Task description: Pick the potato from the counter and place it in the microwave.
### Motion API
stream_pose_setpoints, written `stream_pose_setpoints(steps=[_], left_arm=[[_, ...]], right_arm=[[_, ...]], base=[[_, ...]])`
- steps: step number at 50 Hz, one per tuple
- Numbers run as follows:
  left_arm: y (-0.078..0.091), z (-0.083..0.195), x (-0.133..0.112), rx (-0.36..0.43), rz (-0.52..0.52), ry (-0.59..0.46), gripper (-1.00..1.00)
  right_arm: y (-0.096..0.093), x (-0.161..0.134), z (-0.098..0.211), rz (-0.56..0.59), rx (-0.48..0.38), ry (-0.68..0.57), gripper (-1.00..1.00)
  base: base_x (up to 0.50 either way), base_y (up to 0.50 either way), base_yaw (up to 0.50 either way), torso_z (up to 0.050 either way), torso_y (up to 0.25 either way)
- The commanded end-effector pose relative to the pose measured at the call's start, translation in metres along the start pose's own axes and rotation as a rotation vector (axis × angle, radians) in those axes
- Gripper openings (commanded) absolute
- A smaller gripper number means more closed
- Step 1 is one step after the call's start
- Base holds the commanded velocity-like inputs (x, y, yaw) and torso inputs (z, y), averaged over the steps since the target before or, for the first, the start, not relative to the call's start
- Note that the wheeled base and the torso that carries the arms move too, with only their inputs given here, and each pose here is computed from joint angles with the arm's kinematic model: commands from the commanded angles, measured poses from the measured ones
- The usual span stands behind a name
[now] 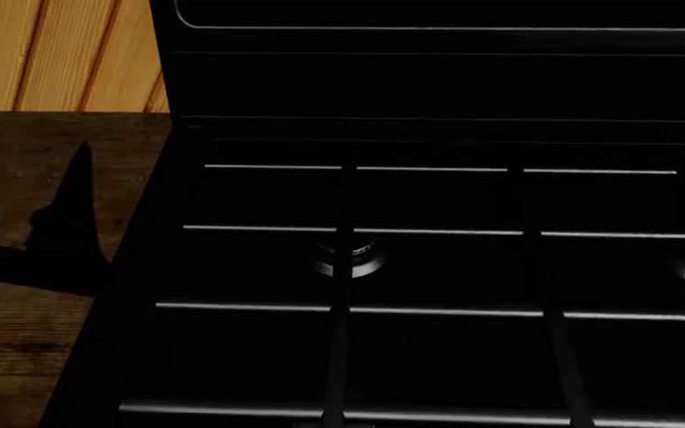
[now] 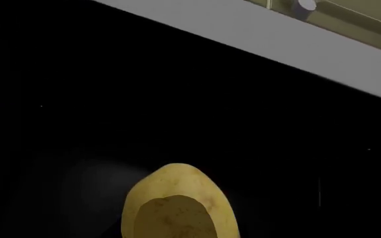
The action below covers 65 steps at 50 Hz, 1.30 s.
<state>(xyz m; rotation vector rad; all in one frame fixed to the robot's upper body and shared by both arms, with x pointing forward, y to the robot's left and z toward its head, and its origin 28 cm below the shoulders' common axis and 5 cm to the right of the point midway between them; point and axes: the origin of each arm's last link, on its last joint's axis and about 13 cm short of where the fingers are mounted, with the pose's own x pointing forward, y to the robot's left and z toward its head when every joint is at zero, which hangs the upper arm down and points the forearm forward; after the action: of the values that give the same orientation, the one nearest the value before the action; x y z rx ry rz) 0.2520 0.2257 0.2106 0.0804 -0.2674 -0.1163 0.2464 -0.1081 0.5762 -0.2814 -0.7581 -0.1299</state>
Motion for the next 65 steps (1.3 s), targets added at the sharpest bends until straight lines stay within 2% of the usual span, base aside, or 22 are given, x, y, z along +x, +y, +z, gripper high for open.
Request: stream_pose_setpoints(steps=[1,10,25,30,41,56,65], left_arm=[[0.002,0.003,0.000,-0.018,0.005,-0.018,1.00],[0.005,0.004,0.000,-0.018,0.013,-0.020,1.00],[0.007,0.006,0.001,-0.018,0.022,-0.020,1.00],[0.006,0.006,0.001,-0.018,0.023,-0.021,1.00],[0.007,0.004,0.004,-0.015,0.026,-0.013,1.00],[0.008,0.003,0.004,-0.015,0.030,-0.008,1.00],[0.009,0.003,0.004,-0.014,0.031,-0.011,1.00]], right_arm=[[-0.005,0.024,0.010,0.000,-0.065,0.011,-1.00],[-0.012,0.038,0.007,-0.027,-0.102,0.036,-1.00],[-0.023,0.042,-0.004,-0.067,-0.134,0.073,-1.00],[-0.018,0.045,-0.012,-0.057,-0.091,0.091,-1.00],[-0.002,0.050,-0.023,-0.018,-0.111,0.092,-1.00],[-0.001,0.050,-0.027,-0.020,-0.110,0.120,-1.00],[-0.001,0.047,-0.031,-0.016,-0.092,0.198,-1.00]], base=[[0.00,0.00,0.00,0.000,0.000],[0.00,0.00,0.00,0.000,0.000],[0.00,0.00,0.00,0.000,0.000],[0.00,0.00,0.00,0.000,0.000],[0.00,0.00,0.00,0.000,0.000],[0.00,0.00,0.00,0.001,0.001],[0.00,0.00,0.00,0.000,0.000]])
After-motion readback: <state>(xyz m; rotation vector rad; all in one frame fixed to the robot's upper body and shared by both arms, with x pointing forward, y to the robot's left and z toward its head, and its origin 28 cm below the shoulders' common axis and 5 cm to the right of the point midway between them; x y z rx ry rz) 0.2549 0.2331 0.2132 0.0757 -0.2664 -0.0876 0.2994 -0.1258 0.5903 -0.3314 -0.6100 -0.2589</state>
